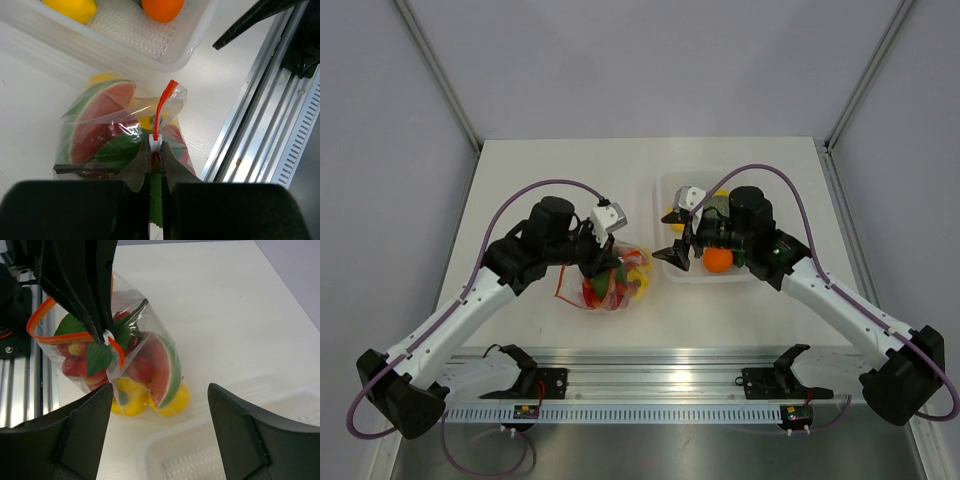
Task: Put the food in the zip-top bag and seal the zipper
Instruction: Zip the zipper food storage bag at the center of the board.
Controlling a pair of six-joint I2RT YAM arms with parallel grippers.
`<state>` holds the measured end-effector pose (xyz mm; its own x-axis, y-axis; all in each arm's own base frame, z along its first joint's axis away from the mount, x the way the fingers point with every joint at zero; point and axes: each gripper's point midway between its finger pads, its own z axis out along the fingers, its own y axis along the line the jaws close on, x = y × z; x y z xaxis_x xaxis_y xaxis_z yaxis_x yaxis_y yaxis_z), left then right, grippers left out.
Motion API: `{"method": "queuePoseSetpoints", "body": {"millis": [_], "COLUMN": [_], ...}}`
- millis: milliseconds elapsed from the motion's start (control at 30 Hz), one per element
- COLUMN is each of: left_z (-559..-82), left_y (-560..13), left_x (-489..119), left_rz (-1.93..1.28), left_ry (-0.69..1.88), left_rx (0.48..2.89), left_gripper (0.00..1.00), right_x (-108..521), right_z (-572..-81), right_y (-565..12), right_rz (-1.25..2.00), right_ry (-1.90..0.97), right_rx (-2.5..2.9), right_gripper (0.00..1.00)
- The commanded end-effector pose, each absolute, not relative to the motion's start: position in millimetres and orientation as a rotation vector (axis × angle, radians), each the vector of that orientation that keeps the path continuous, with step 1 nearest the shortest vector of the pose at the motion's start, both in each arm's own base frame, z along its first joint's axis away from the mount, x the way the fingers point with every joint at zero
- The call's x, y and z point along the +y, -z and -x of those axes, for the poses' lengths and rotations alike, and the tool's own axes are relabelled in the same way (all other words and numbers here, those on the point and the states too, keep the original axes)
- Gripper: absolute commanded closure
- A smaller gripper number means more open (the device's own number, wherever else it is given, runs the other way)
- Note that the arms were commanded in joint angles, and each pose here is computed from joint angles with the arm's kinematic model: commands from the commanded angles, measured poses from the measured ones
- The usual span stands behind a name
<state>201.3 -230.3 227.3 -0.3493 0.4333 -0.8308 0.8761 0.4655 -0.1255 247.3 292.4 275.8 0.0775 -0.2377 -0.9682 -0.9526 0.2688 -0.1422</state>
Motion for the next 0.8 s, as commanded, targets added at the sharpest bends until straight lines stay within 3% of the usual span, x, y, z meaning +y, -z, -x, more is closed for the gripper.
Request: {"method": "queuePoseSetpoints", "body": {"millis": [0,500,667,767], "left_z": [-204.7,-202.8,-201.2,-201.6], "left_y": [-258.6,-253.4,-249.6,-246.6], "left_x": [-243.3,-240.6,-240.7,-239.8], "left_rz": [-1.086,-1.073,-1.077,-1.075], "left_ry": [0.818,0.841,0.851,0.847], "left_rx": [1.823,1.839,1.847,1.853], "left_gripper": [1.0,1.0,1.0,1.0], "right_x": [294.8,353.6,363.5,366.9], "right_z": [-234.8,-226.4,-226.4,-228.1], "right_y": [-281.4,-262.9,-264.1,-262.7], "right_rz": [1.289,1.317,1.302,1.293], "right_ry": [-0.82,-1.043,-1.094,-1.108], "right_rx": [1.32,1.346,1.338,1.346], "right_gripper": [0.14,0.2,0.42,0.46]}}
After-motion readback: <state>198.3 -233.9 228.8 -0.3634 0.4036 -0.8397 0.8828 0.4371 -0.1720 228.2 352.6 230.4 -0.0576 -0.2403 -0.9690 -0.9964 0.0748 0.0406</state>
